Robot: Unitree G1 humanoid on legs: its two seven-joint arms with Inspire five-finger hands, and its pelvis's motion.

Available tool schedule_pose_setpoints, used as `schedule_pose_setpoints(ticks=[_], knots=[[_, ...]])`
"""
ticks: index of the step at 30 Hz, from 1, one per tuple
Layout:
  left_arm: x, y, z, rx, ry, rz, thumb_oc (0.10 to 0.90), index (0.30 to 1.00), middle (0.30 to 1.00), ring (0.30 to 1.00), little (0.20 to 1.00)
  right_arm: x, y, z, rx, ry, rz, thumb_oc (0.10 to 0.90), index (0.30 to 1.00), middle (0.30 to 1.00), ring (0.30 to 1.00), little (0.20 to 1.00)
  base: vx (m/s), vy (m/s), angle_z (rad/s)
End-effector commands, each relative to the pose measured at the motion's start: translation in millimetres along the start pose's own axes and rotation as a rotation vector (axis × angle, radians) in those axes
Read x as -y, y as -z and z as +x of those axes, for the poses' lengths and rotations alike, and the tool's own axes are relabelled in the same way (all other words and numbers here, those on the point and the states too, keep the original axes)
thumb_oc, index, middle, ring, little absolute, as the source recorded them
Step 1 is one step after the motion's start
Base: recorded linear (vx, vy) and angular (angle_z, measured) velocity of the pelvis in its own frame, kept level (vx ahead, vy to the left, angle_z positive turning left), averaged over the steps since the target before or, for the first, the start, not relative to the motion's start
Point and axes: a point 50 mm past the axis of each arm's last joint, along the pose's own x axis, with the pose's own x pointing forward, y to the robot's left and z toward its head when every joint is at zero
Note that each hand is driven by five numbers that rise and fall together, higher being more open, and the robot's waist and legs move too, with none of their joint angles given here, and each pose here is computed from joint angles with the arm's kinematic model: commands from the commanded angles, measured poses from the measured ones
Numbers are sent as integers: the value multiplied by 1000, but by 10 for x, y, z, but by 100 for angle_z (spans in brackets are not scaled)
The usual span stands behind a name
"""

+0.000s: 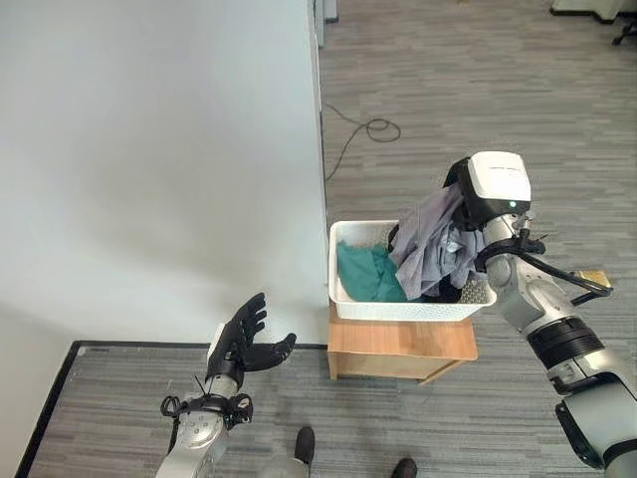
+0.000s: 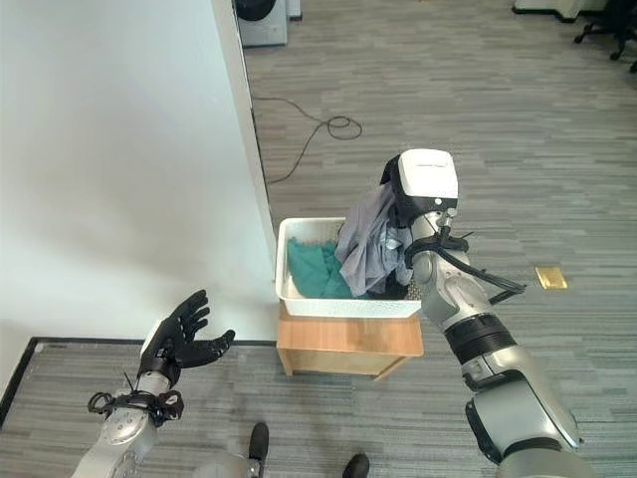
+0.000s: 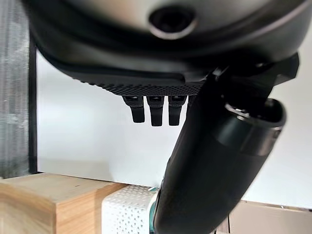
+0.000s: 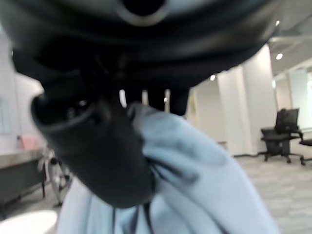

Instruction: Pick up bed clothes into laundry basket.

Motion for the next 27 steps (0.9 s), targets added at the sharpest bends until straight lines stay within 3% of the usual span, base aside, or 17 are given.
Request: schedule_pose_setpoints(ticks=[1, 7, 8, 19, 27], knots=[[129, -547, 189, 258, 104, 38, 800, 900, 900, 900, 900, 1009, -152, 421, 61, 352, -33, 400, 300, 300, 300, 300, -96, -3, 13], [138, -572, 232, 271, 107, 44, 800, 900, 900, 900, 900, 945, -66, 428, 38, 328, -71, 400, 300, 300, 300, 300, -24, -28, 23], [145, -563, 237, 267, 109, 42, 800, 900, 900, 900, 900, 891, -23, 433, 10, 312, -60, 800, 900, 900, 900, 900, -49, -8, 4], [207, -453, 259, 209, 146, 55, 800, 900, 900, 900, 900, 736, -203, 421, 42, 289, 28, 800, 900, 900, 900, 900, 12, 15, 9], [171, -474, 272, 208, 139, 66, 800, 900, 900, 900, 900, 843, -620, 362, 217, 268, 217, 800, 900, 900, 900, 900, 29, 6, -2]])
